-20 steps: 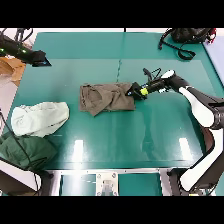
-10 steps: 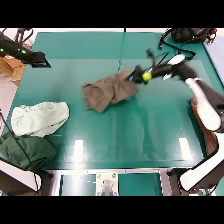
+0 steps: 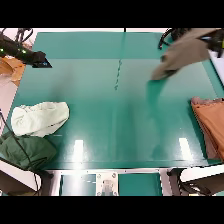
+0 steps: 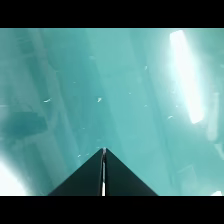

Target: Fold the shirts.

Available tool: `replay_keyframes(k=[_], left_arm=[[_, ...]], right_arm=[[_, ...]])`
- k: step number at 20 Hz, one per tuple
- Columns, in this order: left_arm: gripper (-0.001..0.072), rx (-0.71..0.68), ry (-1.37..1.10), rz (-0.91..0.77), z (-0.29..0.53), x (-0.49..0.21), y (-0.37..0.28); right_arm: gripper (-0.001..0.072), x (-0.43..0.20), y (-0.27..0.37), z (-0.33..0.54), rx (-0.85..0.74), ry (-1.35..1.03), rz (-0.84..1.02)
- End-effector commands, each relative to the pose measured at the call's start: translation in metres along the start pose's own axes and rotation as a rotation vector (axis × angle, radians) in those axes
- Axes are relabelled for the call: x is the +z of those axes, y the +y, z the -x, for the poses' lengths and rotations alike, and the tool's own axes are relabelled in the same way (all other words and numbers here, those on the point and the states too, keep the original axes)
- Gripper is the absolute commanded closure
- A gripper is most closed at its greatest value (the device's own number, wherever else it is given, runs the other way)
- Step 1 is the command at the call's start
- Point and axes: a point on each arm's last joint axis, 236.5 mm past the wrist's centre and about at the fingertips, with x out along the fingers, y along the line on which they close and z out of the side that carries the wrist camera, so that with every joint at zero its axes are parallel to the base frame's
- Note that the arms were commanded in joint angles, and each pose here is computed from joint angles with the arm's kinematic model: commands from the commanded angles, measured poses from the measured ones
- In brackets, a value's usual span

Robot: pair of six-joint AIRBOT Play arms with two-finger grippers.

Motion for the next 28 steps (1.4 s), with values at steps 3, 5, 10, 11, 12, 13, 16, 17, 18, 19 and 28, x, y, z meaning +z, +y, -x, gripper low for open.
replay_keyframes(k=[3, 5, 10, 11, 12, 13, 16, 17, 18, 19, 28], left_arm=[[0.0677, -0.016, 0.004, 0.04, 0.0, -0.001, -0.003], [0.0677, -0.016, 0.004, 0.044, 0.0, -0.001, -0.003], [0.0677, -0.017, 0.005, 0.044, 0.0, -0.001, -0.004], [0.0677, -0.018, 0.008, 0.043, 0.0, -0.002, -0.004], [0.0677, -0.02, 0.012, 0.043, 0.0, -0.003, -0.004], [0.0677, -0.02, 0.014, 0.043, 0.0, -0.003, -0.004], [0.0677, -0.027, 0.03, 0.043, 0.0, -0.007, -0.006], [0.0677, -0.03, 0.038, 0.043, 0.0, -0.009, -0.007], [0.0677, -0.032, 0.043, 0.043, 0.0, -0.01, -0.007], [0.0677, -0.035, 0.05, 0.043, 0.0, -0.012, -0.008], [0.0677, -0.039, 0.059, 0.043, 0.0, -0.014, -0.009]], right_arm=[[0.0695, 0.057, -0.095, 0.144, -0.212, -0.28, -0.2], [0.0695, 0.047, -0.128, 0.181, -0.333, -0.303, -0.274], [0.0696, -0.014, -0.175, 0.255, -0.668, -0.255, -0.441], [0.0696, -0.02, -0.168, 0.265, -0.675, -0.275, -0.462], [0.0695, -0.027, -0.163, 0.273, -0.682, -0.278, -0.482], [0.0695, -0.038, -0.161, 0.282, -0.702, -0.267, -0.513], [0.0694, -0.068, -0.173, 0.306, -0.842, -0.24, -0.573], [0.0694, -0.077, -0.18, 0.315, -0.9, -0.242, -0.596], [0.0694, -0.089, -0.187, 0.322, -0.951, -0.235, -0.623], [0.0694, -0.102, -0.196, 0.326, -0.997, -0.218, -0.654], [0.0186, -0.227, -0.301, 0.297, -1.18, 0.114, -0.912]])
